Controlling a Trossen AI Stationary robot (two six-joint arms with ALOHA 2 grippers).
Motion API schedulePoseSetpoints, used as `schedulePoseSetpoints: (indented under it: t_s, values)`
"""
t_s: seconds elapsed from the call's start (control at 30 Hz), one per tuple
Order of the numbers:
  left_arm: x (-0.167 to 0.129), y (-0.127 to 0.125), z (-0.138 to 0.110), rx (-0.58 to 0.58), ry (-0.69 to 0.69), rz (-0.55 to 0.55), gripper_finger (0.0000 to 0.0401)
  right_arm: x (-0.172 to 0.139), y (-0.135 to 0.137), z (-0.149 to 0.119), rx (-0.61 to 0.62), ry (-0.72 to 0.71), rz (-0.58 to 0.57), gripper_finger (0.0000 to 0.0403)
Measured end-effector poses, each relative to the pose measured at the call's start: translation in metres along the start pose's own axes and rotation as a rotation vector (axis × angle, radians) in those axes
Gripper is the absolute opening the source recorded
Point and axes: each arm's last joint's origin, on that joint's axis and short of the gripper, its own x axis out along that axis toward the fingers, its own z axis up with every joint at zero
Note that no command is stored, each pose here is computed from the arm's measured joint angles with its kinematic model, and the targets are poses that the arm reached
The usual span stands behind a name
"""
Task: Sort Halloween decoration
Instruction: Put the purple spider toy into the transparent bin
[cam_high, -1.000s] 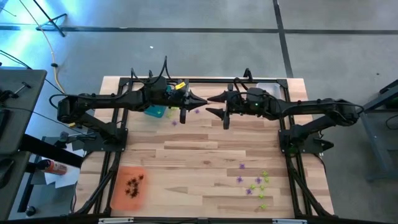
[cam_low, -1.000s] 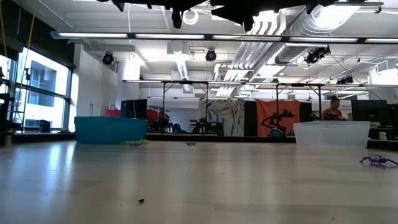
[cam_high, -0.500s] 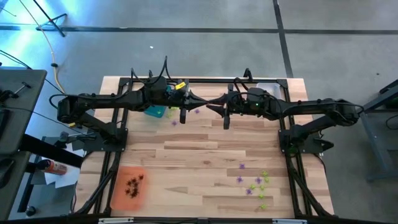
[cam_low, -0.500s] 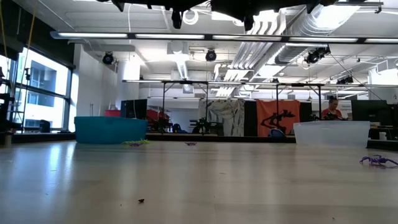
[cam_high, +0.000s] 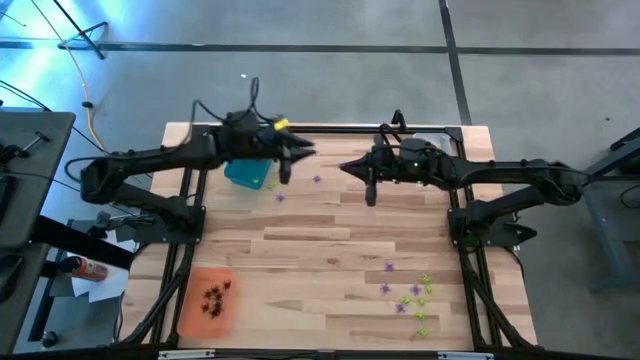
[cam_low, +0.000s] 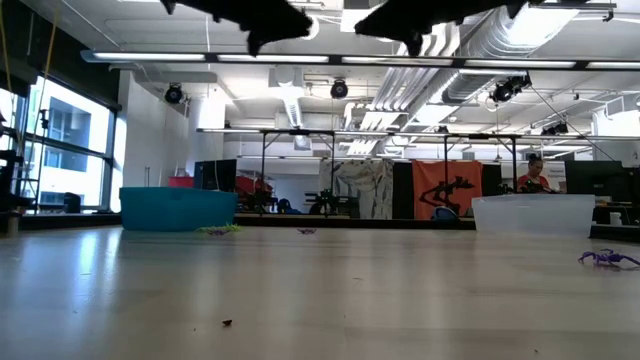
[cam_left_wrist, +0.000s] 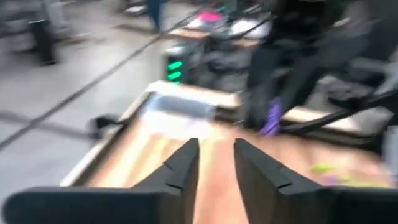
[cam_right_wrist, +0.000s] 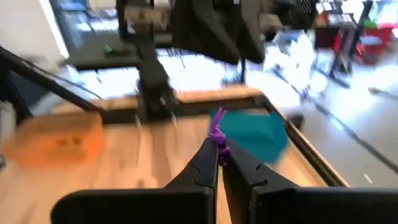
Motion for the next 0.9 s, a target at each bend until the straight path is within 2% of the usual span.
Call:
schedulePoseSetpoints:
  t_s: [0.17, 0.27, 0.37, 0.53, 0.6, 0.73, 0.9]
  values:
    - [-0.031, 0.016, -0.006, 0.008, 0.135, 0.131, 0.0143, -0.026, -0.013, -0.022, 0.015, 0.259, -0.146, 0.0002]
    - [-0.039, 0.019, -0.03, -0.045, 0.171, 0.139, 0.016, -0.042, -0.025, -0.052, 0.076, 0.432, -0.288, 0.0002]
    - [-0.044, 0.017, -0.061, -0.157, 0.152, 0.126, 0.0167, -0.063, -0.037, -0.081, 0.208, 0.532, -0.451, 0.0001]
    - [-0.051, 0.007, -0.095, -0.322, 0.027, 0.077, 0.0168, -0.107, -0.061, -0.111, 0.536, 0.648, -0.969, 0.0001]
    - [-0.053, 0.004, -0.099, -0.352, -0.028, 0.081, 0.0168, -0.117, -0.072, -0.117, 0.629, 0.694, -1.094, 0.0001]
    - [-0.053, 0.003, -0.097, -0.362, -0.09, 0.127, 0.0168, -0.116, -0.097, -0.126, 0.772, 0.716, -1.135, 0.0]
    - [-0.055, 0.003, -0.087, -0.337, -0.192, 0.124, 0.0168, -0.108, -0.131, -0.144, 0.92, 0.729, -1.183, 0.0]
